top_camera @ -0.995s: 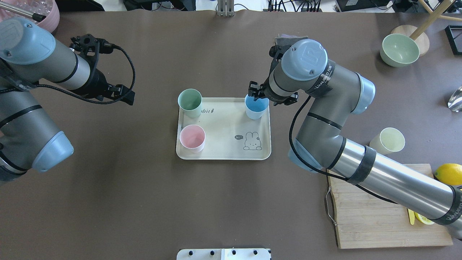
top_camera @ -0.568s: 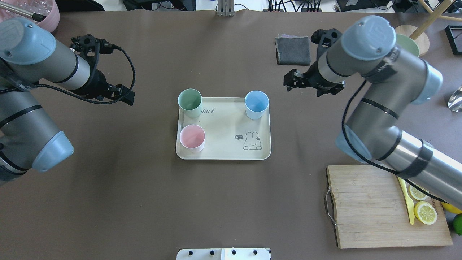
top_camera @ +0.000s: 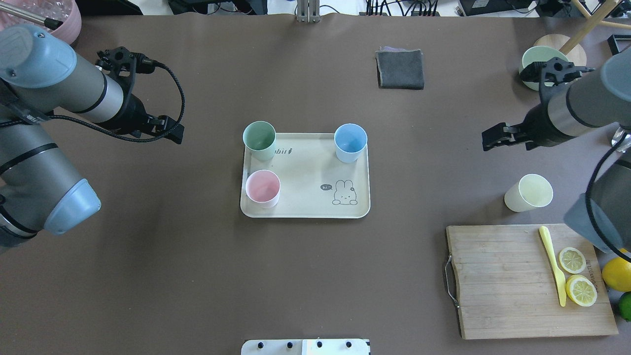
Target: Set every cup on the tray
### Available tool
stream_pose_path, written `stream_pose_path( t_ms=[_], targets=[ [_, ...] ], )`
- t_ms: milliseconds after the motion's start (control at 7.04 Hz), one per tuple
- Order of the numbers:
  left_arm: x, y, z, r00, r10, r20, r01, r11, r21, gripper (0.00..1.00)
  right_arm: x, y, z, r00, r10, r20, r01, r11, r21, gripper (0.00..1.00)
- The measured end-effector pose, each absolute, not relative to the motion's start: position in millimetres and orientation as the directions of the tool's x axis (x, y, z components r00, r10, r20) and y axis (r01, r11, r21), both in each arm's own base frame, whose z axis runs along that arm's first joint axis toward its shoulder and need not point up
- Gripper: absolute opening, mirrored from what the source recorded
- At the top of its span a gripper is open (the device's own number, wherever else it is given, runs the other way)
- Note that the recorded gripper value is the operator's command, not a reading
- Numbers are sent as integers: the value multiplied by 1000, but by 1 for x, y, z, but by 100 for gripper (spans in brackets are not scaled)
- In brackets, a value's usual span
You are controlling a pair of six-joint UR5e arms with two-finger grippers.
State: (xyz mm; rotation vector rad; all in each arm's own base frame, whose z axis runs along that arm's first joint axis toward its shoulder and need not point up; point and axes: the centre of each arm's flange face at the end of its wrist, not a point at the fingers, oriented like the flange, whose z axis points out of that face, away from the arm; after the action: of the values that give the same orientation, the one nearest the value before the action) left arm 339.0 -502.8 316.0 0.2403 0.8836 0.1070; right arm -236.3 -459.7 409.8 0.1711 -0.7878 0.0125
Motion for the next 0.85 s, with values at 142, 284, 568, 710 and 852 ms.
stream_pose_path(
  t_ms=[142,284,568,710,852],
  targets=[
    [339,-503,316,631,190,-752,7,968,250,98,-213,-446,443,719,-88,690,-40,985,166,100],
    [339,-503,316,631,189,-752,8,968,249,98,-198,-431,477,719,-108,687,-25,983,180,100],
    [340,-502,316,631,190,-753,6,968,250,98,-187,-418,531,710,-126,693,-19,980,198,100],
    [340,-502,315,630,190,-753,7,968,250,98,-188,-419,545,709,-125,694,-22,980,199,99],
    [341,-502,315,629,189,-754,7,968,249,98,-191,-422,553,712,-118,693,-27,980,195,97]
  ],
)
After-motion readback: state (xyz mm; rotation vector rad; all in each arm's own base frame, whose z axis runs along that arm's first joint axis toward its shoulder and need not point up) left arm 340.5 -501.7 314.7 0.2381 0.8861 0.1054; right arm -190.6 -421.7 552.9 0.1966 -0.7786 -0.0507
